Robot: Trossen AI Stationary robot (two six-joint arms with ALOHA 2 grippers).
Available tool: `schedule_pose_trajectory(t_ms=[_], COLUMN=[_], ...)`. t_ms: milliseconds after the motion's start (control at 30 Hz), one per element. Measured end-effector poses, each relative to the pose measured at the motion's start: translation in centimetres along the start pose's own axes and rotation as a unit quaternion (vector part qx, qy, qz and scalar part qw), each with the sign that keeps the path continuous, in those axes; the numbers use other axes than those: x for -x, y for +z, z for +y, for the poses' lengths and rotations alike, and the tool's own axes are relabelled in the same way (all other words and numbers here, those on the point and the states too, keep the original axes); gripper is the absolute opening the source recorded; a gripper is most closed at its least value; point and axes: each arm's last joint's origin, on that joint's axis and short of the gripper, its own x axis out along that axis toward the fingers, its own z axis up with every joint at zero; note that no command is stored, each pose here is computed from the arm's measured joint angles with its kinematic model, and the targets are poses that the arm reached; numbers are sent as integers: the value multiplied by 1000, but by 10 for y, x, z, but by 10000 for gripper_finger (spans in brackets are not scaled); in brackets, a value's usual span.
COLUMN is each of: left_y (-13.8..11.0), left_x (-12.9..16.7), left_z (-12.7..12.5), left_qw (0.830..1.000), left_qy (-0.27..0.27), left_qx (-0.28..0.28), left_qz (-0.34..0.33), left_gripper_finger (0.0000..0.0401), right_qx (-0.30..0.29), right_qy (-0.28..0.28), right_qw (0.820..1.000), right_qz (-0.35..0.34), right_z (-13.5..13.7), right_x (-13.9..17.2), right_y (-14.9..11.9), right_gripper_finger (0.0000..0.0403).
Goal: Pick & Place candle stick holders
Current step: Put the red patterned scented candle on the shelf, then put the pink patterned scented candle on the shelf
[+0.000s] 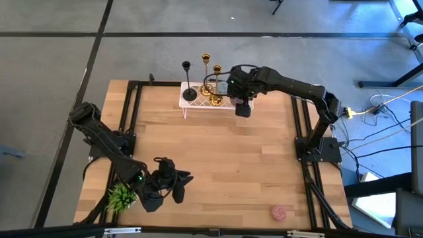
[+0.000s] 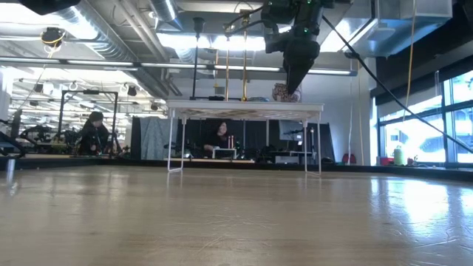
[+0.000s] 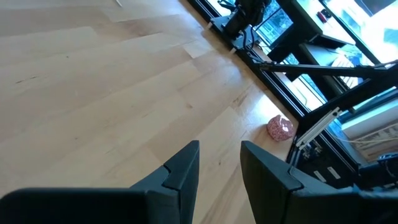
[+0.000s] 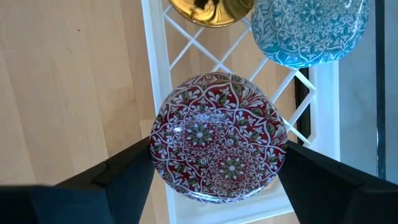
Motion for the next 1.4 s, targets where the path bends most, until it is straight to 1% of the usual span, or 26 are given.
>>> schedule_pose_trajectory(t_ms=[333, 433, 633, 700, 900, 1100, 1400], left_y=[0, 0, 0, 0, 0, 0, 0], left_x=[0, 0, 0, 0, 0, 0, 0], left_z=[0, 0, 0, 0, -1, -1, -1], left_qw=[1000, 1000, 1000, 1000, 1000, 1000, 1000], left_qy=[0, 0, 0, 0, -3, -3, -3], left_qx=[2, 2, 2, 3, 5, 5, 5], left_qz=[-2, -2, -2, -2, -3, -3, -3], left_gripper_finger=[113, 113, 113, 113, 113, 113, 113], right_qx=[0, 0, 0, 0, -3, -9, 4], right_qy=[0, -1, -9, -21, -45, -44, -38], right_qw=[1000, 1000, 1000, 1000, 999, 999, 999], right_qz=[0, 0, 3, 6, 14, 19, 31], right_z=[0, 0, -1, -1, -3, -2, 6], right_x=[0, 0, 0, 0, 0, 0, 1], right_y=[0, 0, 0, 0, -1, -2, -2], right_gripper_finger=[318, 337, 391, 397, 396, 395, 395])
